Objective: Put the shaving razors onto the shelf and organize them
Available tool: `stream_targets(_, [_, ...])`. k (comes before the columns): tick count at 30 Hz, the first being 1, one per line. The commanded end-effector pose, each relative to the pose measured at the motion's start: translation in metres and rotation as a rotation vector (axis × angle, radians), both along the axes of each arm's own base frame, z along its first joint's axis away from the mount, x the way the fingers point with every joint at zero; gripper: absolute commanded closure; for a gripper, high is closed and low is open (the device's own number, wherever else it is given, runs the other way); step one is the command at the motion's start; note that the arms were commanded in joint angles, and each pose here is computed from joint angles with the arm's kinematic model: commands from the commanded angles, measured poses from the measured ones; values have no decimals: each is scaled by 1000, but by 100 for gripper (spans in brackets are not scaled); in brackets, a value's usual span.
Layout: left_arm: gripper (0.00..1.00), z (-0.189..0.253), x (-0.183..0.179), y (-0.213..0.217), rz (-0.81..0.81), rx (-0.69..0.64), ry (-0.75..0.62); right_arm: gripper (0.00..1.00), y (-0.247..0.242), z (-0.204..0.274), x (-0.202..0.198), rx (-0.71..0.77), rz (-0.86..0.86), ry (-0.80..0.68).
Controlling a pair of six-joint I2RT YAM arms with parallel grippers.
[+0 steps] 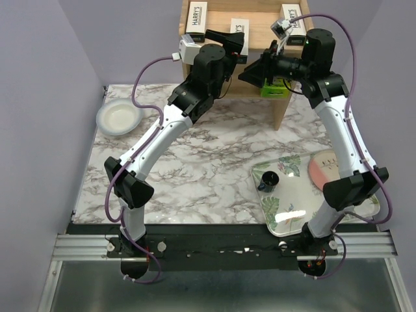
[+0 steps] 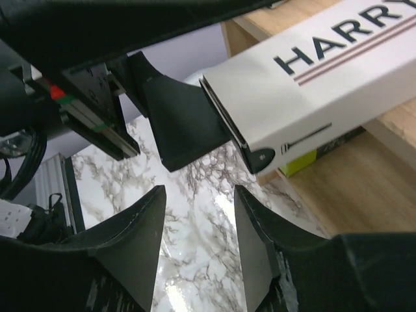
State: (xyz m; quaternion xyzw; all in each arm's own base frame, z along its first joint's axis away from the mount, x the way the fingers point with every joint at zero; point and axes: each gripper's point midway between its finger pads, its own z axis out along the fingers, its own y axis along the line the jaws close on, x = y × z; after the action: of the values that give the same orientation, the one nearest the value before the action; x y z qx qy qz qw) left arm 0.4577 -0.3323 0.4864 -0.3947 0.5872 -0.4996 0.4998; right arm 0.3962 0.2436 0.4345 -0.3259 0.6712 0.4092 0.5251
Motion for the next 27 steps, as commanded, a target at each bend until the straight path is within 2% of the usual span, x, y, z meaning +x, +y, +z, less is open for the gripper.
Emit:
stream_targets(1, [1, 12, -8, 12, 35, 0, -13, 46, 21, 27, 4, 50, 15, -48])
stream_targets(6, [1, 10, -12, 16, 34, 1, 0, 46, 35, 29, 23, 67, -26, -45])
stream_targets(12, [1, 7, -17, 27, 48, 15, 17, 46, 32, 32, 54, 80, -165, -38])
stream_targets(18, [1, 1, -31, 40, 30, 28, 44, 46, 30, 26, 75, 65, -217, -56])
stream_targets(23, [1, -25, -46, 52, 8, 121, 79, 46, 28, 34, 86, 50, -246, -120])
stream_targets(26, [1, -25, -57, 46, -71, 205, 17, 45, 33, 38, 78, 52, -190, -137])
stream_targets(27, [1, -16, -59, 44, -93, 288, -61, 45, 34, 42, 70, 56, -167, -138])
